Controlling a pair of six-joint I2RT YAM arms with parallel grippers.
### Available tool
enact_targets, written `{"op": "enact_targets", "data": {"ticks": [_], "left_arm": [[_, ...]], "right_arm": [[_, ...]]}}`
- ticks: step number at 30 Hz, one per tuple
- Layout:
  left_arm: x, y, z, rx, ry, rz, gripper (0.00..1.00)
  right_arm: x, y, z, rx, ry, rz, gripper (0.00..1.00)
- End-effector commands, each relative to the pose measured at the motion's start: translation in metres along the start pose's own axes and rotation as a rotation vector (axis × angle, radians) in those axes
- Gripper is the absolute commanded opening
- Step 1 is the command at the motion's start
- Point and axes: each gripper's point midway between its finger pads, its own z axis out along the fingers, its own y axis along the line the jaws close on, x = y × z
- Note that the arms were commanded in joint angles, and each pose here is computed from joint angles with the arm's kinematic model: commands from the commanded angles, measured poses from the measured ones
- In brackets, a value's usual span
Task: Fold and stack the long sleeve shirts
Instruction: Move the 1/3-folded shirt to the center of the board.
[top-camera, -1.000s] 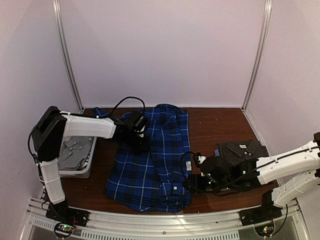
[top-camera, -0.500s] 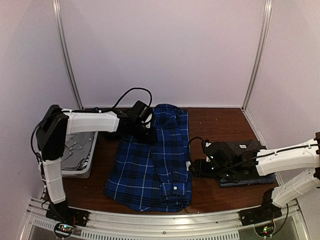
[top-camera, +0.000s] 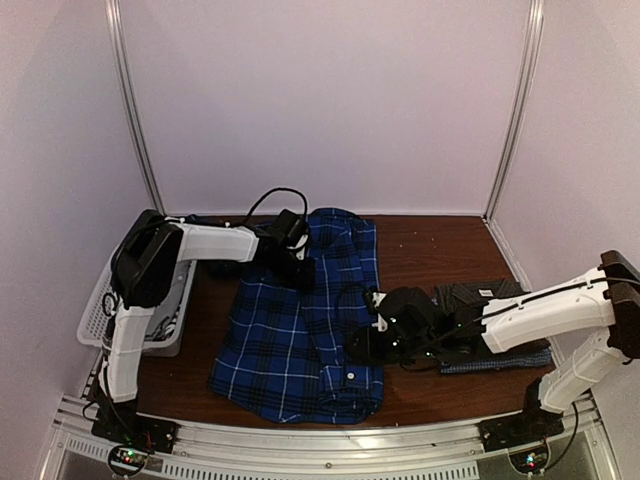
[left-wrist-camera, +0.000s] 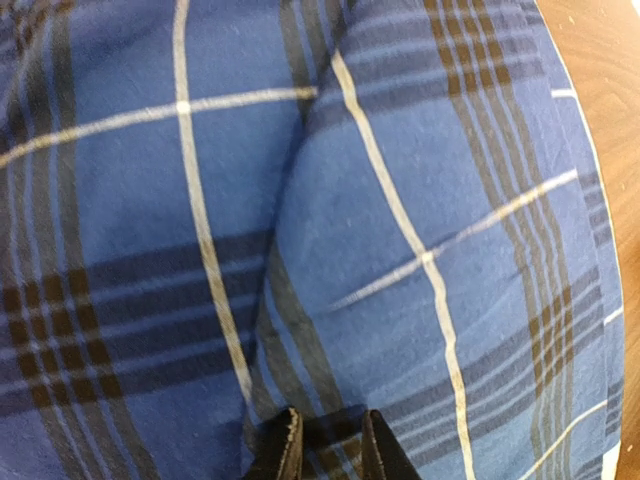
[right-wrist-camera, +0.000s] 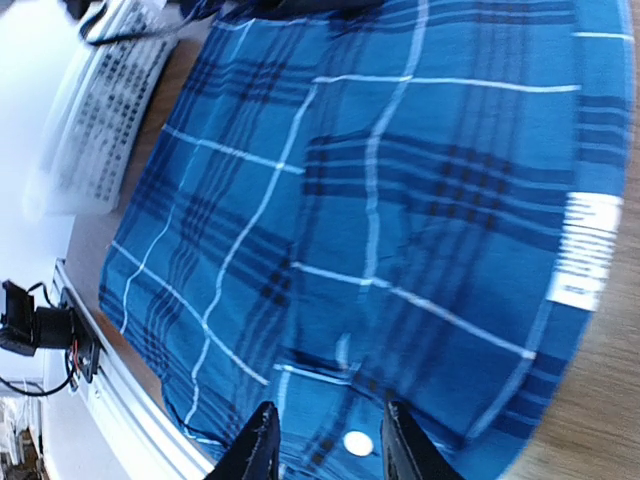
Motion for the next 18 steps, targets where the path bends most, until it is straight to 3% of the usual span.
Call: {"op": "enact_targets", "data": {"ticks": [1, 9, 18], "left_arm": [[0.0, 0.0, 0.008, 0.007, 0.009, 0.027, 0.23], [0.001, 0.001, 0.012, 0.006, 0.018, 0.031, 0.23], [0.01, -0.003, 0.028, 0.035, 0.046, -0.037, 0.22]], "right_arm": [[0.012, 0.027, 0.017, -0.063, 0.04, -0.043, 0.35], [0.059, -0.005, 0.038, -0.034, 0.129, 0.027, 0.33], [0.072, -0.048, 0.023, 0.071, 0.121, 0.052, 0.34]]}}
